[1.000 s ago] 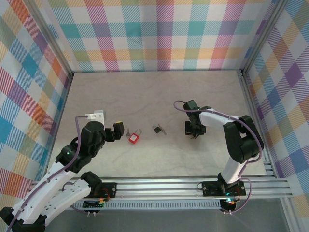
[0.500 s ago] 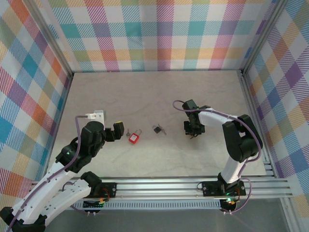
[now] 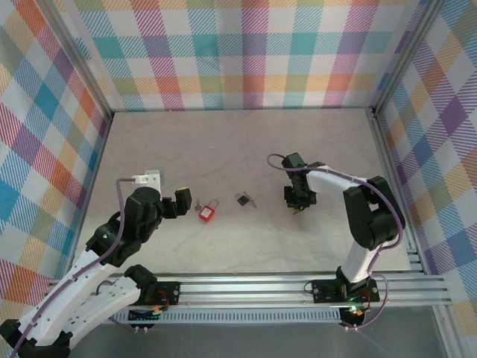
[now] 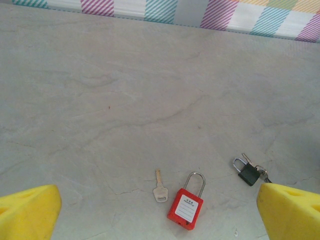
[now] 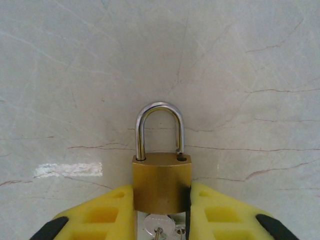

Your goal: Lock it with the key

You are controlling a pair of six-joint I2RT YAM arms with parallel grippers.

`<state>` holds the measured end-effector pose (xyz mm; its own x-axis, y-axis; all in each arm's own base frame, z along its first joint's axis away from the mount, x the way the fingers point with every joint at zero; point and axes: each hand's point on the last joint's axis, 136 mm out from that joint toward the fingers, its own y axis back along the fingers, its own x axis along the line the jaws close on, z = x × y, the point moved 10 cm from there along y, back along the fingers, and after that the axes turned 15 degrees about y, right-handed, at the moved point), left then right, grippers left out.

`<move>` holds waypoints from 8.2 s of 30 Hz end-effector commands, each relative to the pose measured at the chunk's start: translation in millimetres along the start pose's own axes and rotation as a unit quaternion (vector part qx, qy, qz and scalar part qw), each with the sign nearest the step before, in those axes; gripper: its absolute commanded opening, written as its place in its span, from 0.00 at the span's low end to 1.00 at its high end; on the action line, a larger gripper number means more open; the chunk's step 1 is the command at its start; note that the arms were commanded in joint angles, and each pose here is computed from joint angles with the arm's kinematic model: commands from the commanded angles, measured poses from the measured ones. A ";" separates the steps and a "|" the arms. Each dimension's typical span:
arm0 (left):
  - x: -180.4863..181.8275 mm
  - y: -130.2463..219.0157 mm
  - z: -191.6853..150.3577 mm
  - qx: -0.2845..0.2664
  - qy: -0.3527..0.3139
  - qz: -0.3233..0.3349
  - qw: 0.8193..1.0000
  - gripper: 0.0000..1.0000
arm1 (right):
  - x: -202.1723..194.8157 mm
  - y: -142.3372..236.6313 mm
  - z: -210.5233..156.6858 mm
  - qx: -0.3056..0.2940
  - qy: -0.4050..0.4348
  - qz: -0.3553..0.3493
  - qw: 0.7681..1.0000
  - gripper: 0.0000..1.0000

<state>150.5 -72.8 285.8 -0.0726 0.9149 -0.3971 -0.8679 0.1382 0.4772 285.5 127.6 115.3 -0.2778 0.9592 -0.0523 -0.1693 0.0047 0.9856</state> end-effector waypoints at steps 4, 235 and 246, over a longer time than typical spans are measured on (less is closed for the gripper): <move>-1.2 2.9 3.1 -0.007 -0.007 -0.006 1.000 1.00 | 3.4 -3.0 -0.3 -0.017 0.005 0.045 0.999 0.21; -137.0 -129.4 -91.3 0.239 0.234 -0.314 0.889 0.00 | 94.2 103.7 -58.3 -0.319 0.152 0.388 0.851 0.62; -138.5 -124.6 -89.1 0.241 0.238 -0.324 0.883 0.00 | 94.5 104.6 -53.0 -0.331 0.150 0.377 0.852 0.53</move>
<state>230.0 -246.2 201.3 0.0244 0.3930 -0.9192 -0.5182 0.7913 0.3246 186.8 201.1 198.5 -0.7451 0.5118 0.4277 -0.2873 -0.8250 0.4866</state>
